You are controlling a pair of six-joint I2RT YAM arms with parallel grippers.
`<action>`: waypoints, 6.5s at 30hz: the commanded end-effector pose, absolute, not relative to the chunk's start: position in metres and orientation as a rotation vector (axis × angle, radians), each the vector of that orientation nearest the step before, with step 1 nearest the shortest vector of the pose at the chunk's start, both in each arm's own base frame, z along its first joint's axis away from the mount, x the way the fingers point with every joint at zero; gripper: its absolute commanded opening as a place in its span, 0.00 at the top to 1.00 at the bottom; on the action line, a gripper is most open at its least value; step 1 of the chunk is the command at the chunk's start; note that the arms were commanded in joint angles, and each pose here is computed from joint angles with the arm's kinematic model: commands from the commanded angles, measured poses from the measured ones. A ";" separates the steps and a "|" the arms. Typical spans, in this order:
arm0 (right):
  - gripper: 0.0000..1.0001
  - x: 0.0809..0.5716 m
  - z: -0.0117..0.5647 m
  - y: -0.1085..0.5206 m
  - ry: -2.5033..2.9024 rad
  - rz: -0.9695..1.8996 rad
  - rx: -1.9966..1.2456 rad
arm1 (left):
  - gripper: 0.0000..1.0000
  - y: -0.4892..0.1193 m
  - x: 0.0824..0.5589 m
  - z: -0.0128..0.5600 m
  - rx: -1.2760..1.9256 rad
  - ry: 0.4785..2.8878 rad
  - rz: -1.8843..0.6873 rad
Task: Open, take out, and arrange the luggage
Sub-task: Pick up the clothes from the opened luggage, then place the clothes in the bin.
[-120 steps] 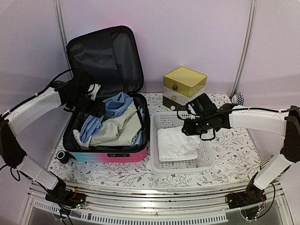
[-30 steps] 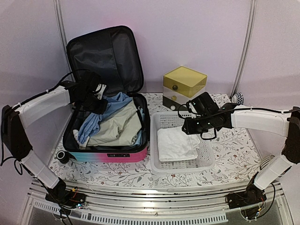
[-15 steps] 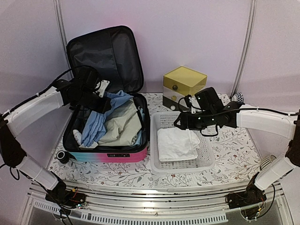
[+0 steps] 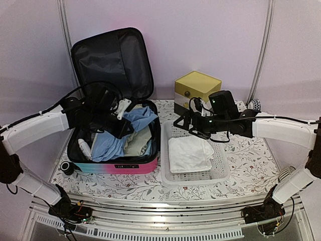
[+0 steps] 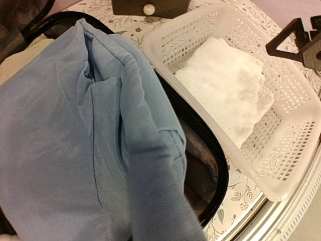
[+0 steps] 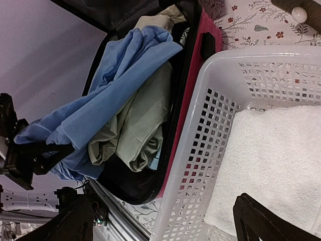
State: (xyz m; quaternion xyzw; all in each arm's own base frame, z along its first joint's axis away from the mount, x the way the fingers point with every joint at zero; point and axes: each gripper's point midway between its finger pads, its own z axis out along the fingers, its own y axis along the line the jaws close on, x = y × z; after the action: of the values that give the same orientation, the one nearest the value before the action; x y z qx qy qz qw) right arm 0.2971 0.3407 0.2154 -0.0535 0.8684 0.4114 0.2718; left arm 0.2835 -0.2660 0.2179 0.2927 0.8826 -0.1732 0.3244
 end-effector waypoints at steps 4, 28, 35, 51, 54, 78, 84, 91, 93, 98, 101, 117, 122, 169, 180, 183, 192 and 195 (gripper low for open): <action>0.01 0.294 0.231 0.353 2.306 1.284 0.088 | 1.00 -0.305 0.252 0.232 0.844 2.192 -0.621; 0.01 0.302 0.274 0.352 2.155 1.282 0.240 | 1.00 -0.326 0.224 0.226 0.921 2.131 -0.658; 0.01 0.305 0.285 0.302 2.028 1.225 0.245 | 1.00 -0.326 0.223 0.229 0.927 2.109 -0.648; 0.01 0.289 0.253 0.372 2.195 1.600 0.367 | 1.00 -0.334 0.211 0.231 0.957 2.065 -0.683; 0.01 0.289 0.244 0.386 2.223 1.662 0.439 | 1.00 -0.338 0.208 0.228 0.962 2.066 -0.690; 0.27 0.317 0.198 0.413 2.295 1.611 0.698 | 1.00 -0.377 0.185 0.227 1.063 2.014 -0.740; 0.91 0.328 0.204 0.392 2.270 1.551 0.604 | 1.00 -0.397 0.183 0.222 1.094 2.014 -0.723; 0.98 0.337 0.205 0.361 2.285 1.402 0.471 | 1.00 -0.428 0.187 0.211 1.086 2.039 -0.706; 0.98 0.339 0.203 0.352 2.294 1.360 0.437 | 1.00 -0.441 0.189 0.213 1.072 2.037 -0.719; 0.98 0.348 0.195 0.332 2.327 1.267 0.305 | 1.00 -0.467 0.197 0.209 0.997 2.065 -0.734; 0.98 0.355 0.188 0.322 2.347 1.215 0.233 | 1.00 -0.485 0.202 0.202 0.969 2.092 -0.756; 0.98 0.368 0.152 0.308 2.446 1.019 -0.027 | 1.00 -0.535 0.199 0.166 0.924 2.200 -0.771; 0.98 0.369 0.146 0.304 2.455 0.971 -0.047 | 1.00 -0.540 0.199 0.162 0.924 2.206 -0.769; 0.98 0.395 0.143 0.293 2.451 0.819 -0.287 | 1.00 -0.607 0.197 0.158 0.720 2.240 -0.921; 0.98 0.406 0.149 0.286 2.429 0.744 -0.251 | 1.00 -0.608 0.202 0.136 0.733 2.253 -0.856; 0.98 0.410 0.154 0.286 2.411 0.739 -0.254 | 1.00 -0.606 0.204 0.129 0.724 2.262 -0.832; 0.98 0.408 0.146 0.281 2.431 0.711 -0.234 | 0.97 -0.605 0.207 0.126 0.712 2.263 -0.818; 0.97 0.406 0.142 0.280 2.439 0.712 -0.220 | 0.81 -0.605 0.205 0.127 0.723 2.256 -0.822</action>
State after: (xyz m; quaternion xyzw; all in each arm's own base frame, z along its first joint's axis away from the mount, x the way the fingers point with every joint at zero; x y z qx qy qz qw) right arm 0.3810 0.2762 0.1179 -0.0879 0.9343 0.2603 0.2271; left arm 0.2475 -0.5773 0.1196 0.2351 0.8744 -0.2674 0.3296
